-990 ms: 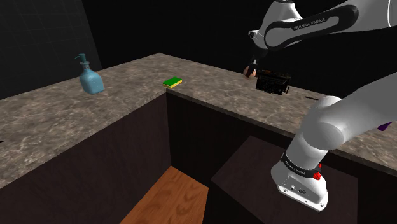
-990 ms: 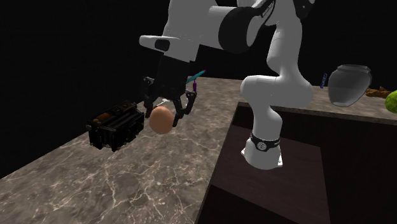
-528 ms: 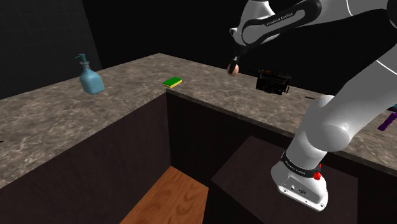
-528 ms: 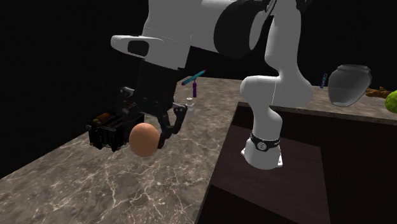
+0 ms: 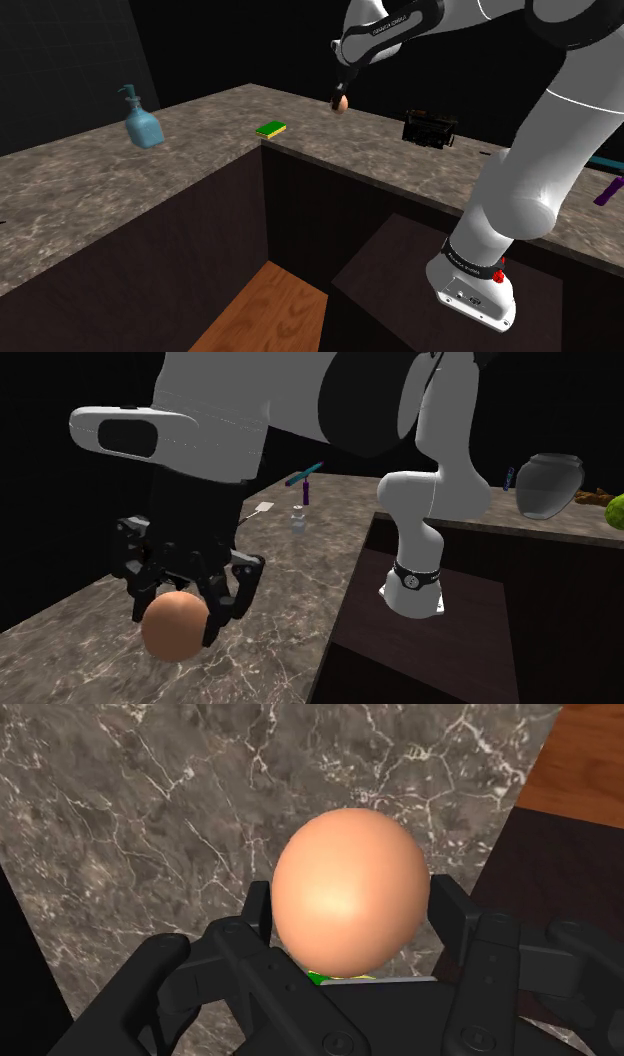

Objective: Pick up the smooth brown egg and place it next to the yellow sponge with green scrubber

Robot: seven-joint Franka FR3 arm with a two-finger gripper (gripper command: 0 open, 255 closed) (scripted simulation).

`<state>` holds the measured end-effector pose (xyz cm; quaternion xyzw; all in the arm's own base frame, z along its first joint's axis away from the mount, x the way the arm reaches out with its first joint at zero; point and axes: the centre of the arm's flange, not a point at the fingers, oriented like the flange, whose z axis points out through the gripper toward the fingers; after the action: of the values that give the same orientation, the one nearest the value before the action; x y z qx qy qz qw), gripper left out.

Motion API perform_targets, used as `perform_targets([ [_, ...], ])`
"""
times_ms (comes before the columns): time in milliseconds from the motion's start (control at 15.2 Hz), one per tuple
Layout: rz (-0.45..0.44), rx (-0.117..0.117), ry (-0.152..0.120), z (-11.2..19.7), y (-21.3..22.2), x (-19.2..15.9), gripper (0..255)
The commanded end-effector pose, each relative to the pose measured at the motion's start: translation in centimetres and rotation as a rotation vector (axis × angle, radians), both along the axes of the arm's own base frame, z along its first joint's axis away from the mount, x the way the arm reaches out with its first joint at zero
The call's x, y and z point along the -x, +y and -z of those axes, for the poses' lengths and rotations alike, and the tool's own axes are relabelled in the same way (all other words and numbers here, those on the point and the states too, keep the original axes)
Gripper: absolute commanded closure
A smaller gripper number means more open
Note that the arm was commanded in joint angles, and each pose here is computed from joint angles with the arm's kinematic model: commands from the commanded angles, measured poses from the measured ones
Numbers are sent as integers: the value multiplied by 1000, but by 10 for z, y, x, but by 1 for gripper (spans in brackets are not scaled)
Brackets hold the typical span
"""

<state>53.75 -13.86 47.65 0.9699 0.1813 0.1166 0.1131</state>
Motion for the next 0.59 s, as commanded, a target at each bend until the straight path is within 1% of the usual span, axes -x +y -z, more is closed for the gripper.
perform_targets([
  [0, 0, -1, -1, -1, 10, -27, 255],
  [462, 0, -1, -1, -1, 39, -115, 255],
  [528, 0, -1, -1, -1, 46, -137, 255],
])
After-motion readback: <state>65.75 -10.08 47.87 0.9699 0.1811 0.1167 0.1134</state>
